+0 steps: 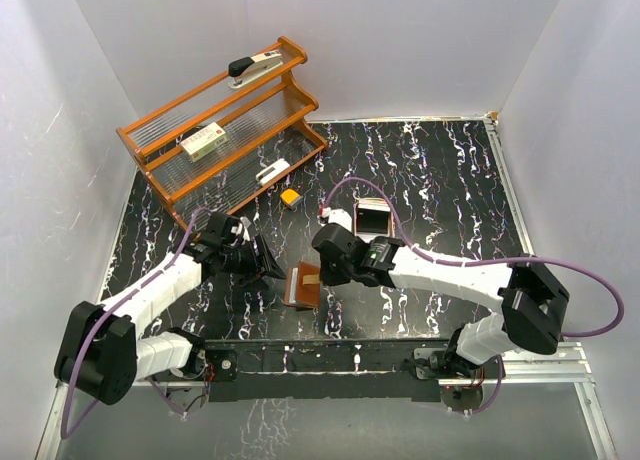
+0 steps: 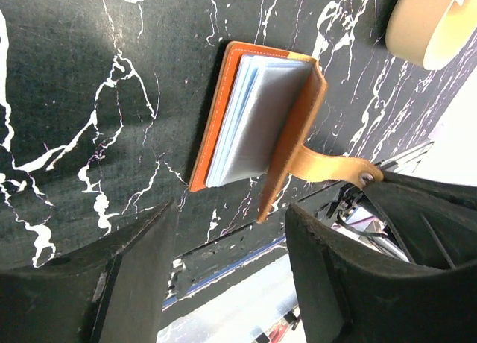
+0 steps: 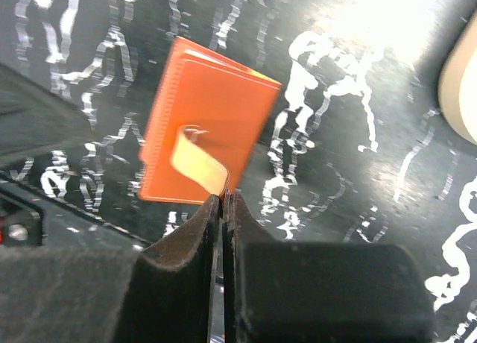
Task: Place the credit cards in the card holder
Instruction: Open the card holder at the center of the board.
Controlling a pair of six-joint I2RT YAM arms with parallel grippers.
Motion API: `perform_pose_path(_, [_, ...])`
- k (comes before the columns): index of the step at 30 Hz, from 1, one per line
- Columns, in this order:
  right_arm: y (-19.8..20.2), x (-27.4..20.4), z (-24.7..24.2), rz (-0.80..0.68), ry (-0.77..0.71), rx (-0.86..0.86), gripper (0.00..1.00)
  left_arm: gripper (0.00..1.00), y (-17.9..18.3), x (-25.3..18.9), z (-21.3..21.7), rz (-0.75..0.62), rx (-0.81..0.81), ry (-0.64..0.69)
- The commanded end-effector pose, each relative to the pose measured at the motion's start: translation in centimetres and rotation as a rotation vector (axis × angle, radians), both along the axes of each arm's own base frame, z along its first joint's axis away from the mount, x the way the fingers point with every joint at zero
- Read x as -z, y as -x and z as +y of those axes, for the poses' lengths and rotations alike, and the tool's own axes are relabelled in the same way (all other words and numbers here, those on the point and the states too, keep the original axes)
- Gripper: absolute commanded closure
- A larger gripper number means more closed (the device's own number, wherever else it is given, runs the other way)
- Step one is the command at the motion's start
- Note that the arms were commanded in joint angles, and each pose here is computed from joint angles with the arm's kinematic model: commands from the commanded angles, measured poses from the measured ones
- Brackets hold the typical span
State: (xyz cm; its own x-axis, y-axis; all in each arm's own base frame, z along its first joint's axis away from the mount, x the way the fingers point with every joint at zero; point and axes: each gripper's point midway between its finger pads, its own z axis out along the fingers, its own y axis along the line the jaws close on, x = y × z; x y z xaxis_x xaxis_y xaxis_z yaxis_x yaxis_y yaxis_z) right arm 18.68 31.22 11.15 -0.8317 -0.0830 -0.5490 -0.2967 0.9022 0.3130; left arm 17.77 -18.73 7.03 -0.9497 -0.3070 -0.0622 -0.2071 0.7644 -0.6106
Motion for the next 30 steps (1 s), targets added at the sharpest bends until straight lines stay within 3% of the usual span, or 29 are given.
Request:
perform_pose_path(1, [-0.5, 0.8, -2.7, -0.023, 0.053, 0.049, 1.00, 0.43, 0.5, 0.4, -0.3, 0.025, 0.013, 0.026])
perform_pose_path(16, [-0.1, 4.2, -7.0, 0.014, 0.115, 0.104, 1.00, 0.46, 0.3, 2.0, -1.7, 0.059, 0.011, 0.106])
perform_pose_path(30, [0.2, 4.4, -6.6, 0.020, 0.074, 0.088, 1.00, 0.46, 0.0, 2.2, -3.3, 0.048, 0.029, 0.222])
